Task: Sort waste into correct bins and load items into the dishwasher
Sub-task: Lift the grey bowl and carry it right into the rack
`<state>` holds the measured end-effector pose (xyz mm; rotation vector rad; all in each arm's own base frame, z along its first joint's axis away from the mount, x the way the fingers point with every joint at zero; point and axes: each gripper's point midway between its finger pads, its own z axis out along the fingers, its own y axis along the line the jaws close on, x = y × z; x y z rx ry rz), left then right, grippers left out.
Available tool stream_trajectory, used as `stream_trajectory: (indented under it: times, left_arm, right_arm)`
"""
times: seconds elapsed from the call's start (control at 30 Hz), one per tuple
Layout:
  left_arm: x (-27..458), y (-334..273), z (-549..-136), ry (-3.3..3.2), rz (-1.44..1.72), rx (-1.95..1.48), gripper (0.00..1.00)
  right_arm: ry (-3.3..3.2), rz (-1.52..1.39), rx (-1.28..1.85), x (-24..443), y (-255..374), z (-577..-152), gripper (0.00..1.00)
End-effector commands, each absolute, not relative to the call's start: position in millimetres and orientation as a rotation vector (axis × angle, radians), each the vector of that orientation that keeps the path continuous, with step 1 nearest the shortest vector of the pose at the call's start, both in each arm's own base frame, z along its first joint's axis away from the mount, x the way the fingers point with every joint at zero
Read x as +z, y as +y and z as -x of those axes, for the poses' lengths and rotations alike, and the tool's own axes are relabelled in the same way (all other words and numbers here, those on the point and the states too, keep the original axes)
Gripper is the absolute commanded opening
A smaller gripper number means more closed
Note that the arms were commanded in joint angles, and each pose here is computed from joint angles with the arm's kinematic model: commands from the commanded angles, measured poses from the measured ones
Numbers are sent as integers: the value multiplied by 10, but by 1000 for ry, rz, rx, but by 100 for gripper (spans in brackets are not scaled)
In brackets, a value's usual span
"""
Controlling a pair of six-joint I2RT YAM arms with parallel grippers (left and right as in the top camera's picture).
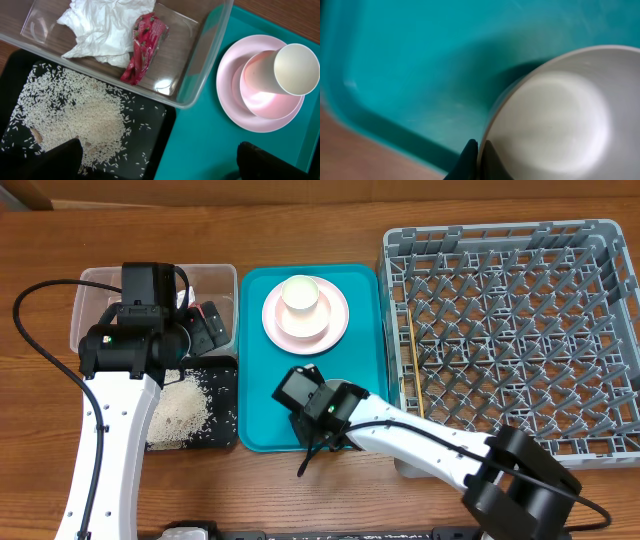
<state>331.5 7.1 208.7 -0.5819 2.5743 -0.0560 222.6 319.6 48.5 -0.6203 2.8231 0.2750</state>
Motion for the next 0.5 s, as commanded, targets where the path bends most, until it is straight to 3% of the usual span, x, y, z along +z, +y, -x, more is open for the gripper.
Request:
stream_trajectory:
  times: [0.0, 0.17, 0.47]
  left_arm:
    - [2146, 89, -3339, 2557, 584, -56, 100]
    - [2146, 89, -3339, 2557, 584, -56, 100]
    - [2146, 89, -3339, 2557, 584, -56, 100]
  right_arm:
    - [2786, 606, 559, 1027, 3426, -2252, 4]
    - [2684, 644, 922, 1717, 3473, -2256, 4]
    - [2402, 646, 1458, 2730, 2921, -2444, 4]
